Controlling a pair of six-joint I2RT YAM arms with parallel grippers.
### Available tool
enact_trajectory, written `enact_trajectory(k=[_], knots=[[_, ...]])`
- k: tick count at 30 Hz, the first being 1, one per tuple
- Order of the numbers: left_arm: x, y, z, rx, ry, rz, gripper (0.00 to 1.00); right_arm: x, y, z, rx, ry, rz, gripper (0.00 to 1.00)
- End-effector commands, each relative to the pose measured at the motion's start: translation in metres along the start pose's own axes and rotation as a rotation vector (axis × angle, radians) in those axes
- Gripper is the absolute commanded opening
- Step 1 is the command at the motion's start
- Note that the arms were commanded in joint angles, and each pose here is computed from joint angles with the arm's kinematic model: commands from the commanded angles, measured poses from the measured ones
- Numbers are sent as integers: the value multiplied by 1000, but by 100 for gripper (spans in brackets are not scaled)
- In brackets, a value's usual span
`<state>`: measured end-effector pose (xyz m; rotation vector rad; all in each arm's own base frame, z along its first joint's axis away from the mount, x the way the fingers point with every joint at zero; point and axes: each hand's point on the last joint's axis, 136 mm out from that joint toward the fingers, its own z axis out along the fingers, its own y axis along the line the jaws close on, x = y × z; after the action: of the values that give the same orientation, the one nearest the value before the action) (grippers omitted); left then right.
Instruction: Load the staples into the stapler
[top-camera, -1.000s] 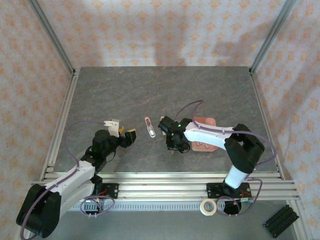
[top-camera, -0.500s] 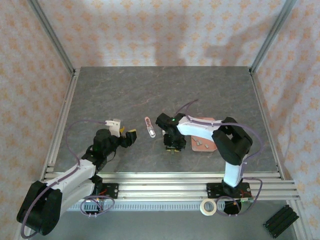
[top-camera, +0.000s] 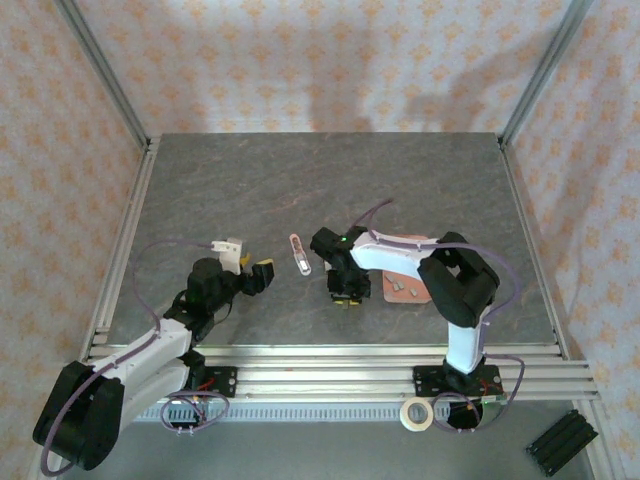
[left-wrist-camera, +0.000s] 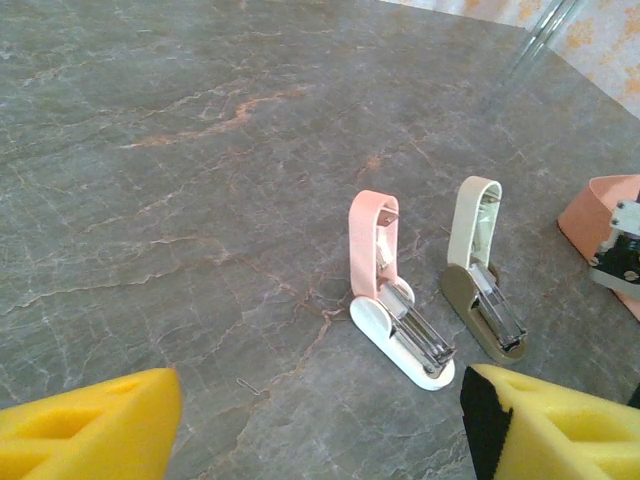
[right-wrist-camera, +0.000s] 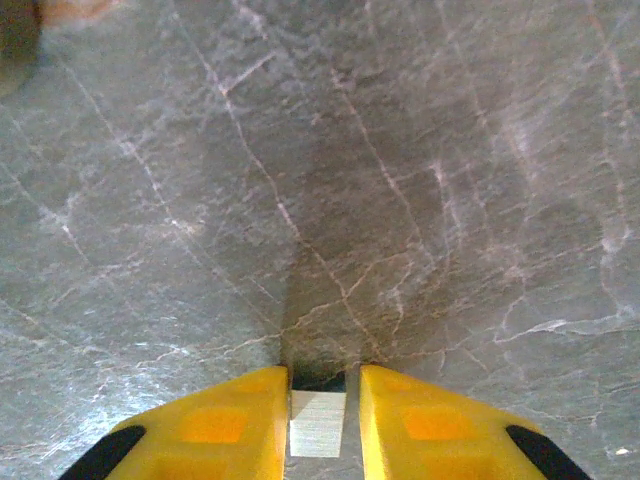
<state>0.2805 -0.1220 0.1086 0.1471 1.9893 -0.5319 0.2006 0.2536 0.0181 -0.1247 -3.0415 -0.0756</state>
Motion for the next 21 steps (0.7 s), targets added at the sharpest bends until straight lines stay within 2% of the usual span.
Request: enact_trajectory(k=[1, 7, 11, 21], knots=[[-16, -9, 1, 29, -33, 21, 75, -5, 1, 1, 8, -2, 2, 24], [-16, -9, 1, 27, -33, 23, 74, -4, -5, 9, 37, 6, 7, 20], [-15, -9, 1, 26, -31, 23, 74, -10, -4, 1, 19, -44, 4, 18], [-13, 14, -3, -94, -91, -83, 74, -55, 27, -58, -148, -346, -25, 17]])
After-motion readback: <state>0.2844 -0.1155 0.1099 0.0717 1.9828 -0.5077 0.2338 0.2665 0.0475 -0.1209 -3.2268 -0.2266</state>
